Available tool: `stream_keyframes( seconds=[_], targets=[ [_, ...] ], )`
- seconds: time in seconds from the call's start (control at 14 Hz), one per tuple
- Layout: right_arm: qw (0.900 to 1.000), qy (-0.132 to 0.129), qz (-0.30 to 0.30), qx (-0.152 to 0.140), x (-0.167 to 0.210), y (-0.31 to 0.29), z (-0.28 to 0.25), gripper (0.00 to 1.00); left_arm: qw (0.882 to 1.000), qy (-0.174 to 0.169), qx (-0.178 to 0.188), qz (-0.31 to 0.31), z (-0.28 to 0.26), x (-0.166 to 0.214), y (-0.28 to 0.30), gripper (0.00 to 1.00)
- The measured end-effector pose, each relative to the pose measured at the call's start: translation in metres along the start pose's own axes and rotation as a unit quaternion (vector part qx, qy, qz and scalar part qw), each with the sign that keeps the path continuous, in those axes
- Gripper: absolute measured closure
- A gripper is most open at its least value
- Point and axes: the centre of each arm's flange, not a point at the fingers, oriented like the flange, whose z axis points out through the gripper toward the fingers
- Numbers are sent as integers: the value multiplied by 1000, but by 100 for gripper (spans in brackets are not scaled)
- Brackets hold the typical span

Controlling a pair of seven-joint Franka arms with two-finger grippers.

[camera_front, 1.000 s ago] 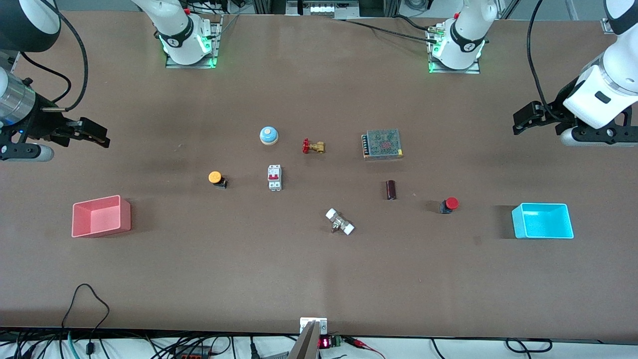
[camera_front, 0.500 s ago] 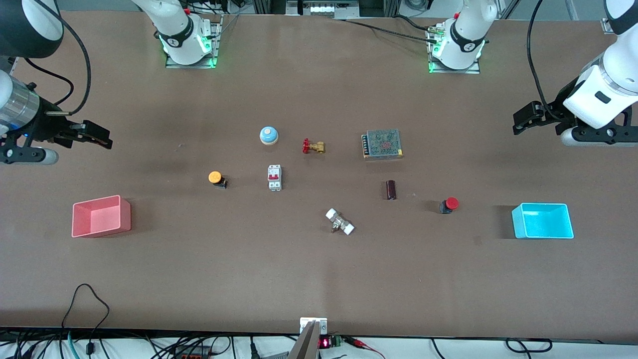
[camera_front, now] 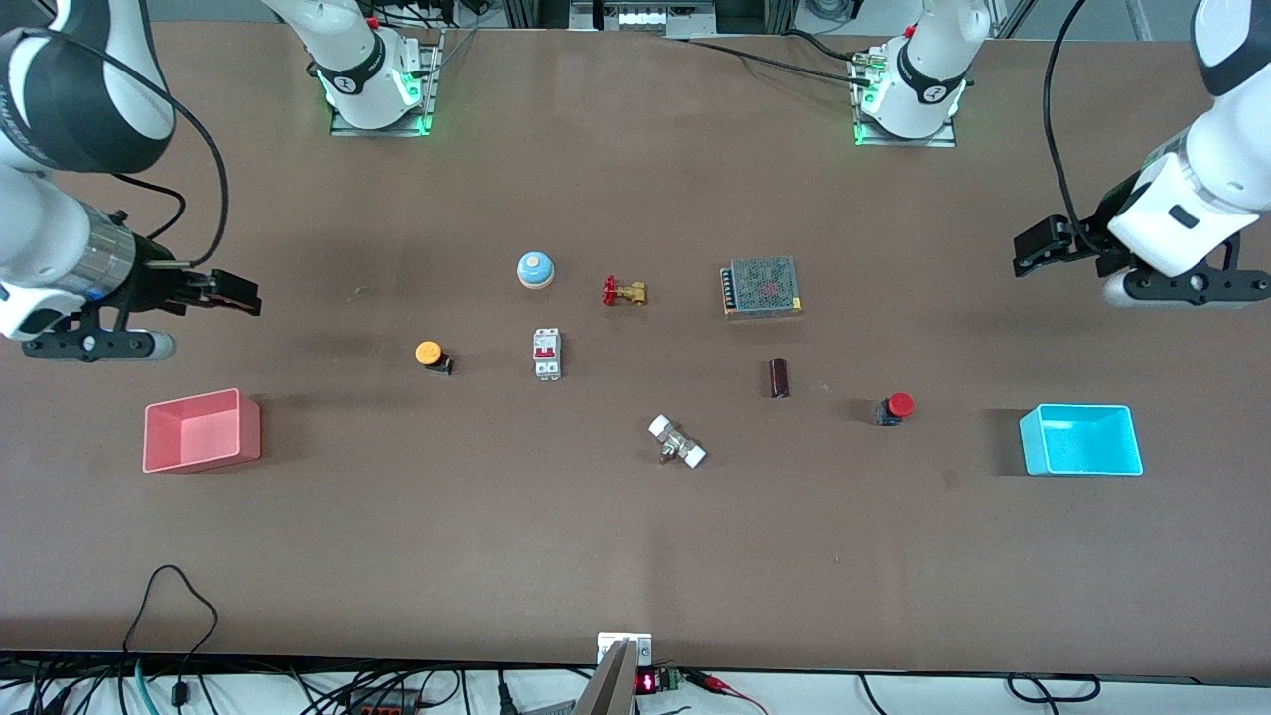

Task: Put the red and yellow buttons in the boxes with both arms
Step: 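Move the right gripper to the yellow button while the left gripper reaches the red button, then grasp the yellow button with the right gripper while the left gripper grasps the red button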

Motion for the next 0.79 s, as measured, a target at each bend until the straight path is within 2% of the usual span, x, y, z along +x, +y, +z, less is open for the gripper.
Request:
stream_keyframes(
  seconds=[0.29,0.43,0.79],
  targets=[
    [999,34,7,3,25,-17,41,0,999,-37,-5,21,57,35,24,0],
    [999,46,20,9,30,-39,70,0,999,-24,-13,28,98,63,35,0],
    [996,55,68,30,29,-105,113,0,999,-16,-27,26,192,105,39,0]
  ],
)
